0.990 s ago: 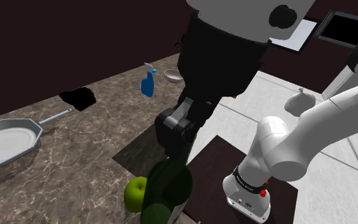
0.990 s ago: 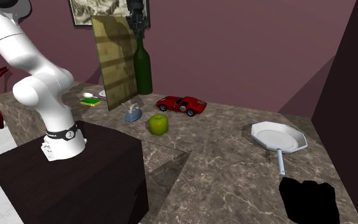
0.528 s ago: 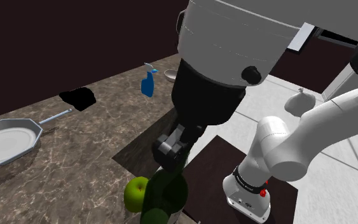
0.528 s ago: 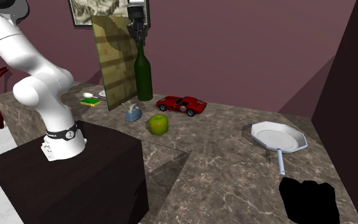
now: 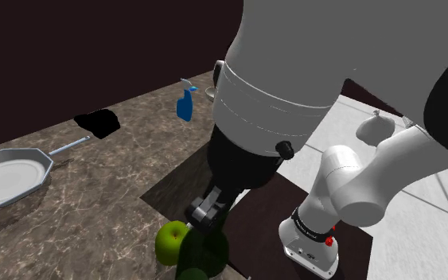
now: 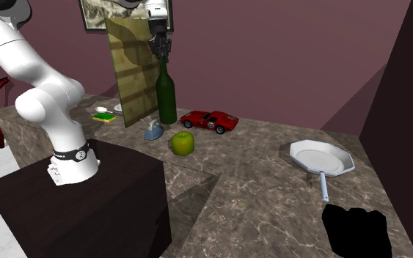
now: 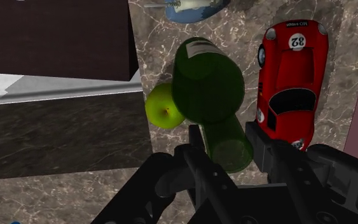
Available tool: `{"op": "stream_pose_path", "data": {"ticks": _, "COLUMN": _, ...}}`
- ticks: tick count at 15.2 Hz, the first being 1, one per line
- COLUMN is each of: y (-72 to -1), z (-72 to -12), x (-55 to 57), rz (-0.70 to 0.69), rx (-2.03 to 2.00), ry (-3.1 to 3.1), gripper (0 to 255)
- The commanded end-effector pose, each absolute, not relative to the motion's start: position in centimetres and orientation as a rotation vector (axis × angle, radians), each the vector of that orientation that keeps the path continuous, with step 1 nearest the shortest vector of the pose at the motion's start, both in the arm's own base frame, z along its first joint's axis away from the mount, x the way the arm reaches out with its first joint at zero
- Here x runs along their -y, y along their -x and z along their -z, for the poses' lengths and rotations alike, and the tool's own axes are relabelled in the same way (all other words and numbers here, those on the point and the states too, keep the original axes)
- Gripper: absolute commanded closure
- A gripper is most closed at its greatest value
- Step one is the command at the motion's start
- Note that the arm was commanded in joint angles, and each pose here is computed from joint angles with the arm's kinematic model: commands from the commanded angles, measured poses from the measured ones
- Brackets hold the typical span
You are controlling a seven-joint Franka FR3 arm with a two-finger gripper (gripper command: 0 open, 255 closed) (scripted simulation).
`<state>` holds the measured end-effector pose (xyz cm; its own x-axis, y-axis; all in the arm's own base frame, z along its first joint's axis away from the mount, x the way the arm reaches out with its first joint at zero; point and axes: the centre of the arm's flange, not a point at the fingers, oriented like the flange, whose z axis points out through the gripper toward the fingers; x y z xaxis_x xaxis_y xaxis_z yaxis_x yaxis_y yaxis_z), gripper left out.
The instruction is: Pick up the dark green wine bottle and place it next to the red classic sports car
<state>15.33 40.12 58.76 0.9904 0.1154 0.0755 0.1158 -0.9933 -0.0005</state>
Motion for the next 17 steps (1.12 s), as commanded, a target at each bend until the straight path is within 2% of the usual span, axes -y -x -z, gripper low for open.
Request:
{"op": "stream_pose_path", "data": {"ticks": 1, "y": -15.4, "z": -57.7, "x": -40.0, "rz": 0.119, "rx": 0.181, "ry": 3.129, "gripper": 255}}
{"op": "stream_pose_path", "data": {"ticks": 17, "y": -15.4, "z": -49.3, "x": -40.0, "rz": 0.119, "rx": 0.181, "ry": 3.129, "gripper": 255}}
